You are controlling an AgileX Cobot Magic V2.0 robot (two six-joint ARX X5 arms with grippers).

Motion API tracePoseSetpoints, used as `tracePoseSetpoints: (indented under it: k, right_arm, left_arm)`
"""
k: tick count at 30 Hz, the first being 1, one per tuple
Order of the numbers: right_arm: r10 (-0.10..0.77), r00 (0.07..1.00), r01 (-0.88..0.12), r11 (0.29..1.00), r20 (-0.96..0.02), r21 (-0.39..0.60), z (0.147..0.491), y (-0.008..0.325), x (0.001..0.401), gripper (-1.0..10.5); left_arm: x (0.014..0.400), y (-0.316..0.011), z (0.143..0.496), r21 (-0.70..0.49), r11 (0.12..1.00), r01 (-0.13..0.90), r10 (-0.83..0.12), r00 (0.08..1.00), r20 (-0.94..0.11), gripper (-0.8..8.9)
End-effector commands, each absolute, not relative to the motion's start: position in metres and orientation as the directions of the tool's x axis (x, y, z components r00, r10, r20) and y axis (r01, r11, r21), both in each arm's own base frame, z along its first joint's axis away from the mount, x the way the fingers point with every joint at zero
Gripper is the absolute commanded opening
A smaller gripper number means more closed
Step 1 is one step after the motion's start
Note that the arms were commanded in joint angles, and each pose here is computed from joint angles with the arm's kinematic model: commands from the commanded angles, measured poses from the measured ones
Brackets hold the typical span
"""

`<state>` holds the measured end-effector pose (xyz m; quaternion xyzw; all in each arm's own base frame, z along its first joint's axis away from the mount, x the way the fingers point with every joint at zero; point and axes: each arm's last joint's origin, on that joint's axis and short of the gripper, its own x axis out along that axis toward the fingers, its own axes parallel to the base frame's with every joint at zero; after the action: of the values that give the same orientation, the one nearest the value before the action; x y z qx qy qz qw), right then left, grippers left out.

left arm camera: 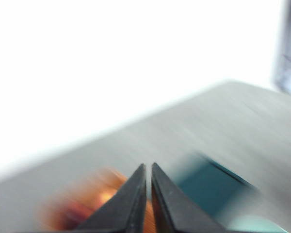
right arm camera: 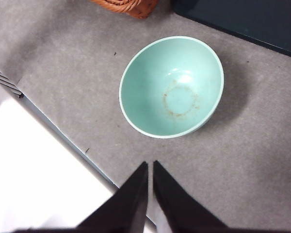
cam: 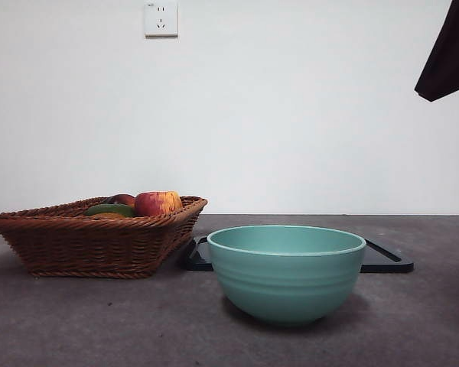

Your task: Pick up the wifruite, put it on the bowl, pick up the plate, put it on desk

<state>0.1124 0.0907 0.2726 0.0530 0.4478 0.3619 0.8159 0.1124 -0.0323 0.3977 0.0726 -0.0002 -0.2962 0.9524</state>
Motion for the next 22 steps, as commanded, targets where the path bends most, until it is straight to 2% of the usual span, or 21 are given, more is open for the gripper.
tracePoseSetpoints:
  k: [1,3,5,8,11,17,22]
  right_arm:
    - [0.647,0.342,-0.563,0.722,-0.681,0.402,0.277,0.093,0.113,0.1]
    - [0.647,0.342,-0.563,0.722,-0.681,0.402,0.277,0.093,0.113,0.1]
    - [0.647,0.342,-0.563,0.722,-0.681,0.402,0.277,0.093,0.113,0.1]
    - [0.647,0.342,-0.563,0.722,-0.681,0.402,0.277,0.093,0.113,0.1]
    - [0.647,0.342,-0.563,0.722,-0.681,0.402,0.277,0.093,0.113,0.1]
    - [0.647,0.342,-0.563,0.722,-0.681,0.402,0.277,0.093,0.113,0.1]
    - [0.647,0.342,-0.563,0.722,-0.681,0.402,0.277,0.093,0.113,0.1]
  left_arm:
    - [0.098,-0.02,0.4,0.23,0.867,0.442,-0.47,0.879,0.083,0.16]
    - [0.088,-0.011,0.388,0.249,0.917,0.31,-0.354,0.922,0.157,0.16]
    - [0.084,-0.007,0.374,0.246,0.944,0.219,-0.267,0.946,0.185,0.16]
    - [0.081,-0.003,0.35,0.233,0.963,0.132,-0.177,0.967,0.185,0.16]
    - [0.08,0.0,0.322,0.221,0.97,0.101,-0.137,0.979,0.151,0.16]
    - [0.089,0.002,0.263,0.2,0.974,0.106,-0.117,0.992,0.042,0.16]
    - [0.095,0.003,0.219,0.175,0.978,0.109,-0.114,0.993,0.016,0.16]
